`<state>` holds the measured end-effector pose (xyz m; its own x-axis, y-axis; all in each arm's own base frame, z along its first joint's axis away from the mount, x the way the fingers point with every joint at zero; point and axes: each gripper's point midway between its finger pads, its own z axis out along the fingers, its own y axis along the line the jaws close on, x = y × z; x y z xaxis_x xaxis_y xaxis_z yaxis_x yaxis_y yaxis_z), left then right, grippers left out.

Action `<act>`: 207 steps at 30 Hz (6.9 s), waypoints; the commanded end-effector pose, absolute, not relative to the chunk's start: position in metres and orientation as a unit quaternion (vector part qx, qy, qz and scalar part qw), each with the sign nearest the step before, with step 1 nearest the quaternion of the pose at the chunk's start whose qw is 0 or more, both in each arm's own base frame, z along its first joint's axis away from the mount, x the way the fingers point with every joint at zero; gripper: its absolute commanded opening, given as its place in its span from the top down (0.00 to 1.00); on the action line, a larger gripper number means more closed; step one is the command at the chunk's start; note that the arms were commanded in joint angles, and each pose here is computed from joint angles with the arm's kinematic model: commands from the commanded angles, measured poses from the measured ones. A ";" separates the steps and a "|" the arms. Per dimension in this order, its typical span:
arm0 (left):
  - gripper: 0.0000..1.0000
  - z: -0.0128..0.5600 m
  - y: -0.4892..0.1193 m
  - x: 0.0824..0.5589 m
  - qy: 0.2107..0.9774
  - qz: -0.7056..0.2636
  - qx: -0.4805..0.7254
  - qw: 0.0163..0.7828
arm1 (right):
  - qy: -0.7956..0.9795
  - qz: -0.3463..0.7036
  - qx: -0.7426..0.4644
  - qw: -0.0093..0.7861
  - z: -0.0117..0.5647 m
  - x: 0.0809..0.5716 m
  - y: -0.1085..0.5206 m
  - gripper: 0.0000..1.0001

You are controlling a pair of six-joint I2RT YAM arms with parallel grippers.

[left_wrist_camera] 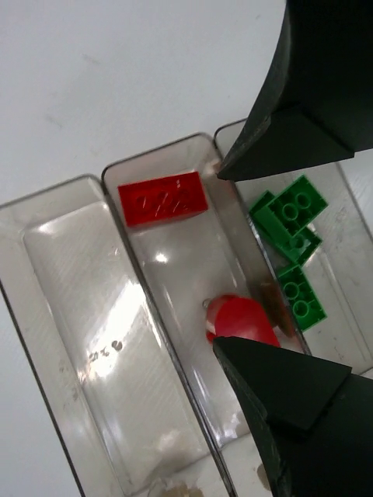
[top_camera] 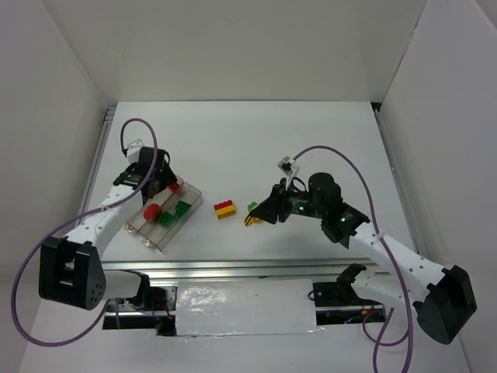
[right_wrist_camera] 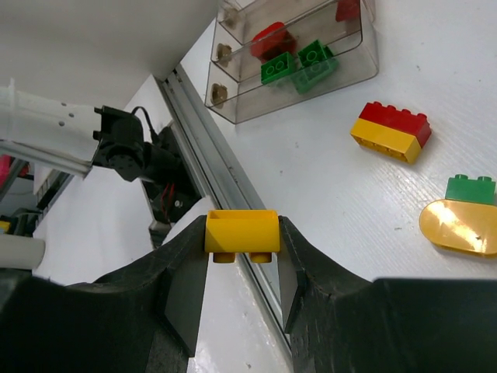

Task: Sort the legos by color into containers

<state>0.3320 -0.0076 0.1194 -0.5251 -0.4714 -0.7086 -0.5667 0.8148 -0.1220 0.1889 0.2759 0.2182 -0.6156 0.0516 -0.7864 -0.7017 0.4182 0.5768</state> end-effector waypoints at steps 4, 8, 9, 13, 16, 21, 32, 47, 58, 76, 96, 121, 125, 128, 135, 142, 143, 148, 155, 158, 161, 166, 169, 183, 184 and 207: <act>0.07 0.202 -0.096 0.326 0.841 -0.217 -0.150 0.473 | 0.745 0.515 -0.165 0.391 0.236 0.203 0.282 1.00; 0.07 0.259 -0.188 0.279 0.766 -0.466 0.056 0.440 | 0.720 0.549 -0.157 0.395 0.257 0.202 0.287 1.00; 0.10 0.277 -0.203 0.267 0.732 -0.505 0.108 0.444 | 0.713 0.560 -0.160 0.390 0.262 0.199 0.288 1.00; 0.11 0.300 -0.239 0.210 0.674 -0.563 0.234 0.416 | 0.680 0.599 -0.198 0.374 0.285 0.179 0.293 1.00; 0.09 0.309 -0.257 0.179 0.635 -0.591 0.288 0.406 | 0.647 0.628 -0.228 0.366 0.300 0.162 0.293 1.00; 0.09 0.312 -0.280 0.140 0.587 -0.628 0.352 0.370 | 0.611 0.650 -0.247 0.378 0.315 0.149 0.290 1.00; 0.54 0.302 -0.304 0.134 0.595 -0.632 0.364 0.337 | 0.599 0.651 -0.257 0.388 0.321 0.143 0.287 1.00; 1.00 0.237 -0.229 0.281 0.835 -0.362 0.081 0.406 | 0.759 0.430 0.060 0.484 0.250 0.254 0.206 0.00; 1.00 0.190 -0.002 0.345 0.787 -0.073 -0.408 0.456 | 0.777 0.430 0.063 0.455 0.228 0.251 0.201 0.00; 0.79 0.122 0.044 0.373 0.742 -0.084 -0.543 0.384 | 0.789 0.434 0.043 0.432 0.210 0.252 0.210 0.00; 0.17 0.119 0.044 0.376 0.738 -0.117 -0.545 0.380 | 0.797 0.440 0.036 0.414 0.198 0.253 0.217 0.00; 0.00 0.219 -0.061 0.269 0.863 -0.211 -0.073 0.453 | 0.955 0.057 0.066 0.284 0.057 0.285 0.239 0.00; 0.00 0.205 -0.065 0.266 0.864 -0.222 -0.068 0.446 | 0.951 0.056 0.110 0.283 0.055 0.287 0.243 0.00; 0.00 0.200 -0.068 0.267 0.869 -0.228 -0.062 0.436 | 0.947 0.079 0.101 0.294 0.060 0.284 0.257 0.00; 0.01 0.202 -0.070 0.266 0.865 -0.234 -0.056 0.441 | 0.957 0.073 0.071 0.272 0.048 0.280 0.269 0.00; 0.00 0.201 -0.073 0.264 0.864 -0.241 -0.052 0.439 | 0.961 0.041 0.068 0.265 0.034 0.282 0.262 0.02; 0.00 0.202 -0.073 0.264 0.864 -0.241 -0.051 0.439 | 0.961 0.035 0.067 0.265 0.031 0.282 0.262 0.03; 0.00 0.202 -0.074 0.264 0.863 -0.242 -0.050 0.440 | 0.963 0.028 0.063 0.261 0.022 0.281 0.260 0.32; 0.00 0.203 -0.076 0.264 0.861 -0.249 -0.048 0.441 | 0.954 0.061 0.046 0.289 0.044 0.278 0.264 1.00; 0.00 0.206 -0.087 0.265 0.854 -0.282 -0.042 0.435 | 0.943 0.097 0.000 0.318 0.063 0.273 0.278 1.00; 0.01 0.210 -0.105 0.265 0.840 -0.342 -0.041 0.420 | 0.923 0.139 -0.068 0.352 0.086 0.260 0.297 1.00; 0.00 0.226 -0.141 0.254 0.795 -0.461 -0.023 0.393 | 0.869 0.226 -0.192 0.395 0.129 0.221 0.326 1.00; 0.01 0.232 -0.164 0.246 0.791 -0.476 -0.010 0.384 | 0.839 0.266 -0.224 0.418 0.155 0.204 0.337 1.00; 0.13 0.232 -0.224 0.208 0.789 -0.512 0.027 0.338 | 0.790 0.305 -0.242 0.473 0.218 0.182 0.348 1.00; 0.14 0.231 -0.226 0.208 0.791 -0.512 0.026 0.333 | 0.791 0.303 -0.242 0.474 0.218 0.182 0.348 1.00; 1.00 0.251 -0.248 0.199 0.752 -0.546 0.090 0.358 | 0.770 0.355 -0.237 0.474 0.226 0.166 0.340 0.00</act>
